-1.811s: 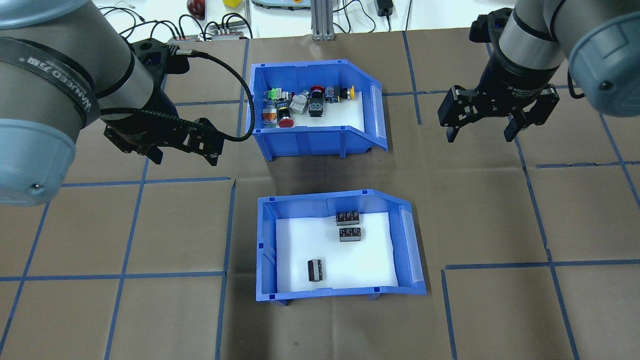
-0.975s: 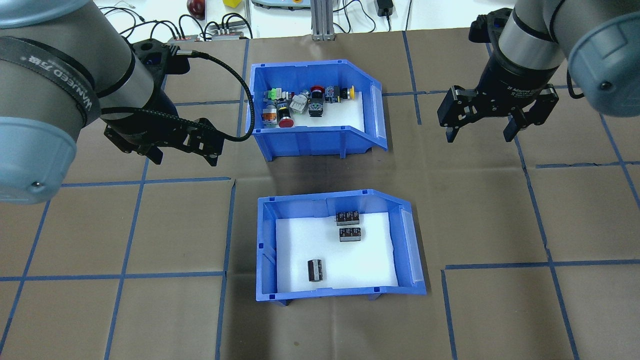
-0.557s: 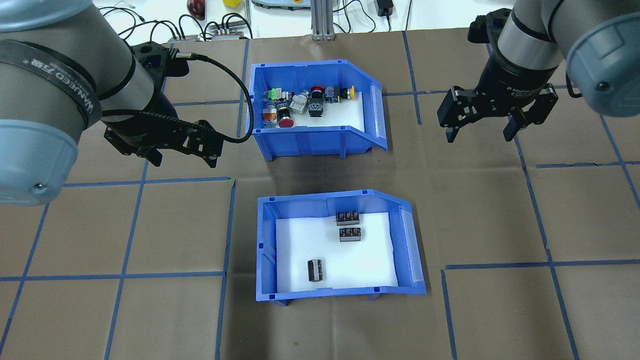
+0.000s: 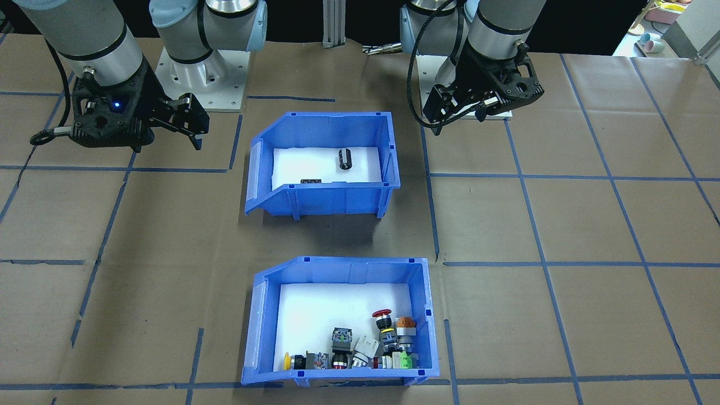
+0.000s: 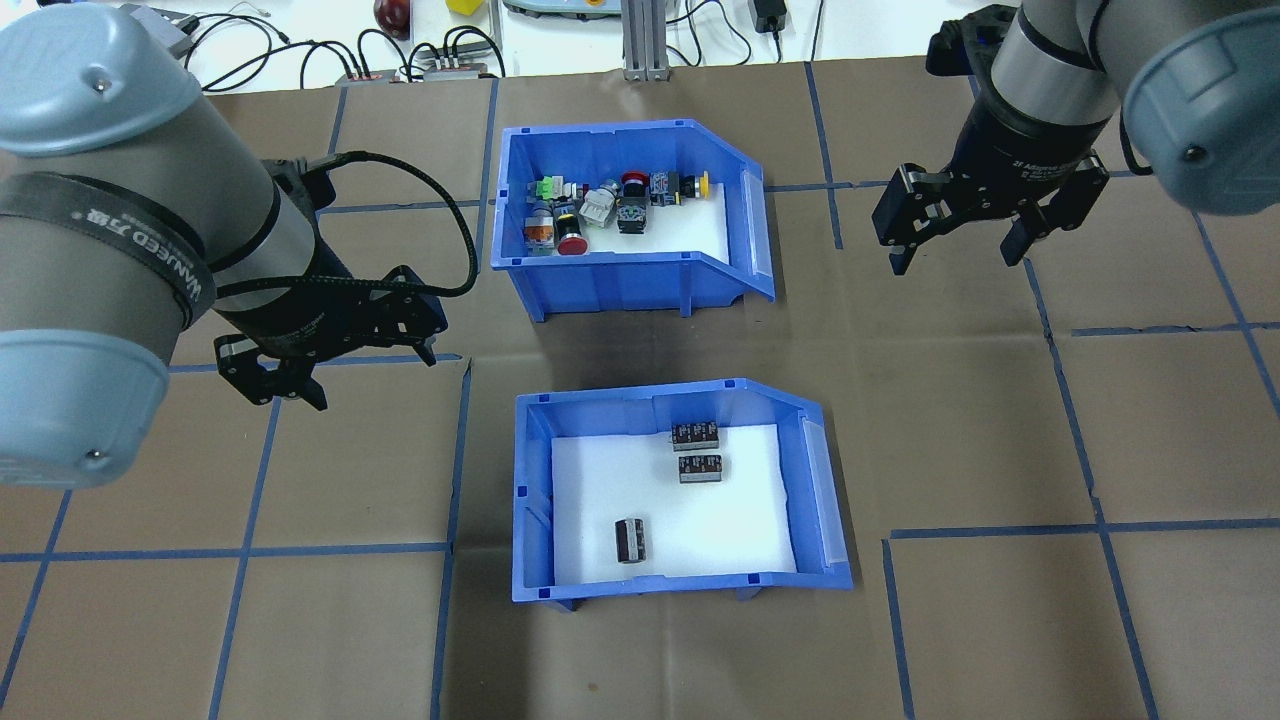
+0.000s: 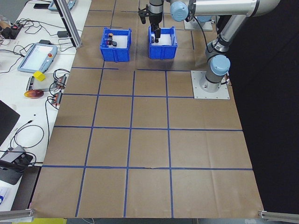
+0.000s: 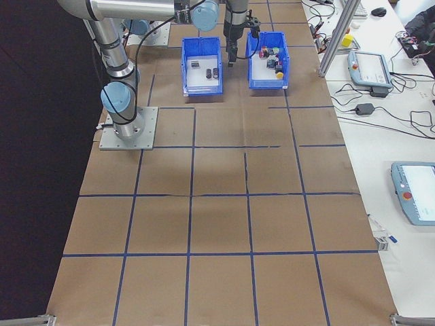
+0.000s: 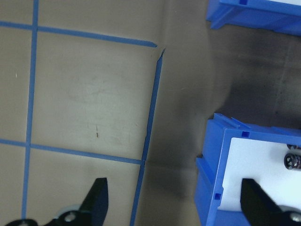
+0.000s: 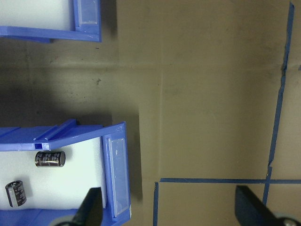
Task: Place battery box in front
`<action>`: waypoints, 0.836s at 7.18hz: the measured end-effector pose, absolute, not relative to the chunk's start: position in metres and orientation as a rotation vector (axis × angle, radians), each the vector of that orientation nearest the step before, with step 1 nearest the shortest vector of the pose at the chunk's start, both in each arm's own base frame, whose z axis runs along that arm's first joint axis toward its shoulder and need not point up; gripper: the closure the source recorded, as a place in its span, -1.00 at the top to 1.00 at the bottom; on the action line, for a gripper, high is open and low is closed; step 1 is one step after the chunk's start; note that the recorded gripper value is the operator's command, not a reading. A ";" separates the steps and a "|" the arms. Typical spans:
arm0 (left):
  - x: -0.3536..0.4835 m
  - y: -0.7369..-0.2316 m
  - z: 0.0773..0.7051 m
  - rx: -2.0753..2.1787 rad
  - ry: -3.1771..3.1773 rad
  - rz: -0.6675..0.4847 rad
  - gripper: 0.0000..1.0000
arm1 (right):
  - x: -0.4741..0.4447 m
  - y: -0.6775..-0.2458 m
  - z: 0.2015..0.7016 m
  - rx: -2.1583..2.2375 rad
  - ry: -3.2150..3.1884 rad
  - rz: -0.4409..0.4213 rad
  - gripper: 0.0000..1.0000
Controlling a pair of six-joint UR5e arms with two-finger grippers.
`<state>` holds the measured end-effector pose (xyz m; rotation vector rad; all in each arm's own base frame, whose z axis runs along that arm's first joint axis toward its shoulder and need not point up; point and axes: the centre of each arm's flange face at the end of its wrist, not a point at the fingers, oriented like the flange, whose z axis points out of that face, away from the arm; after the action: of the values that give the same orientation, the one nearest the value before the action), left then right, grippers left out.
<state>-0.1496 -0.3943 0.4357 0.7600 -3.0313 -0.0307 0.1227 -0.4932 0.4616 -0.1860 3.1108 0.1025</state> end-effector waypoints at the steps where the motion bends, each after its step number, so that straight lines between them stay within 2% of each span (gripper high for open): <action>1: -0.154 -0.375 0.434 1.001 -2.957 -0.037 0.99 | 0.124 -0.503 0.461 -0.310 3.096 0.101 1.00; 3: -0.182 -0.336 0.417 1.429 -2.795 -0.082 0.98 | 0.131 -0.532 0.456 -0.495 3.069 0.102 1.00; 6: -0.246 -0.285 0.375 2.033 -2.468 -0.119 0.98 | 0.182 -0.601 0.435 -0.997 2.948 0.073 1.00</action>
<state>-0.2463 -0.2846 0.3748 2.0332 -2.4677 -0.1186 0.1822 -0.6007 0.4351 -0.9973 2.9479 0.0727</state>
